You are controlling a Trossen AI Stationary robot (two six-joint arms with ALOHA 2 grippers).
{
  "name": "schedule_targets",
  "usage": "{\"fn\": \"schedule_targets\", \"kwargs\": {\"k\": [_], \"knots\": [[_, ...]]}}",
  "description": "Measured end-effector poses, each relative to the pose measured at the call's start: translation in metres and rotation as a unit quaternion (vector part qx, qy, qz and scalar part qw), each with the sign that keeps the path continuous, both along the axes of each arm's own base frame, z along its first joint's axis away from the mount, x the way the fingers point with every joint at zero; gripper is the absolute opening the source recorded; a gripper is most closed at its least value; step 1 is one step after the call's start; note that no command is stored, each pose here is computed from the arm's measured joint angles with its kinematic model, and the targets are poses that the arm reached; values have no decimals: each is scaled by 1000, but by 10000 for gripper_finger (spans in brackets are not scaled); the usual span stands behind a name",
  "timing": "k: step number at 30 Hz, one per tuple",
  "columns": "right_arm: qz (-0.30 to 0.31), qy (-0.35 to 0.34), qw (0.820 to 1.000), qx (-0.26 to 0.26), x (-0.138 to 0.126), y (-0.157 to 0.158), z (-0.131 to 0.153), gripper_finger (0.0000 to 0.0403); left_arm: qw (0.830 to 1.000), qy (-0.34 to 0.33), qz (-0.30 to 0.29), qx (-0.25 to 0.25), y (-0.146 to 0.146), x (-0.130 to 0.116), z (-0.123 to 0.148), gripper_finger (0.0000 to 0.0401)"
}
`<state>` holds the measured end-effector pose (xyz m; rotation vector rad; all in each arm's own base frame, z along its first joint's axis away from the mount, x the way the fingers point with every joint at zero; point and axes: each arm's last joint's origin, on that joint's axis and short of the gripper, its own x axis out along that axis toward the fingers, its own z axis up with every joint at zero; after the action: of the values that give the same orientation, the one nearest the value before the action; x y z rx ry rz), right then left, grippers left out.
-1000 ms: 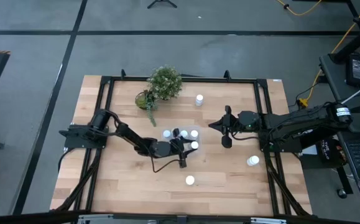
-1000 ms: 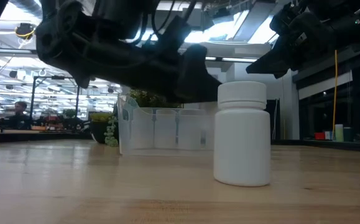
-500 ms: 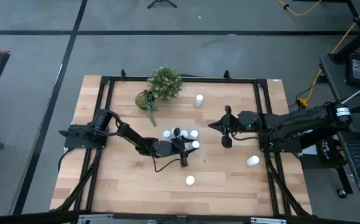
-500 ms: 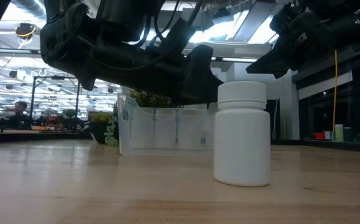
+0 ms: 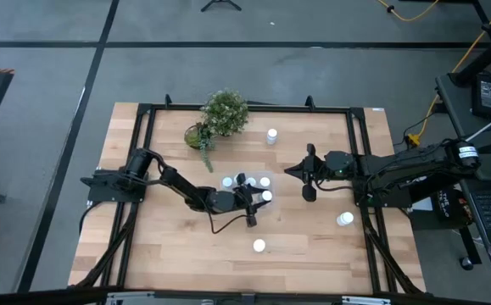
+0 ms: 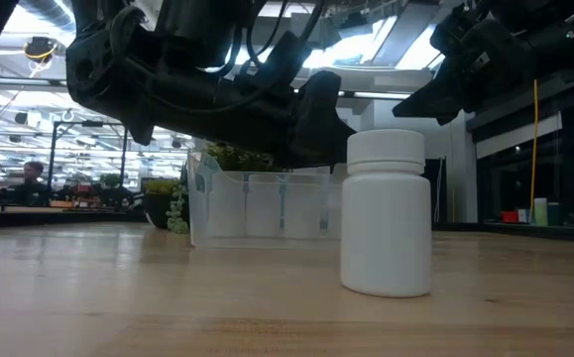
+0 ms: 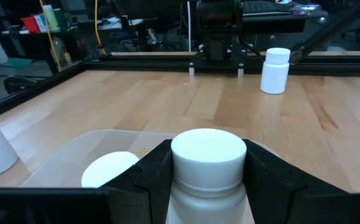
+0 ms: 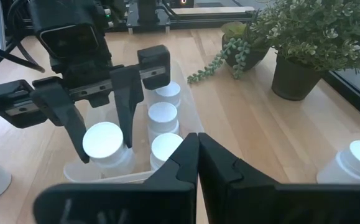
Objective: Pick and place pill bottles into a basket
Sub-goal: Put the pill bottle into the bin
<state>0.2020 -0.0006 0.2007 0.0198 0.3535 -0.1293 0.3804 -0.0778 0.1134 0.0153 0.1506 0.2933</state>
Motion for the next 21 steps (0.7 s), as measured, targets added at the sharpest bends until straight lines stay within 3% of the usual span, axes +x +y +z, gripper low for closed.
{"fn": "schedule_targets", "kwargs": {"k": [21], "knots": [[0, 0, 1000, 0, 0, 0, 0, 12, 1000, 14, -4, 8, -3, -1, -2, 154]]}}
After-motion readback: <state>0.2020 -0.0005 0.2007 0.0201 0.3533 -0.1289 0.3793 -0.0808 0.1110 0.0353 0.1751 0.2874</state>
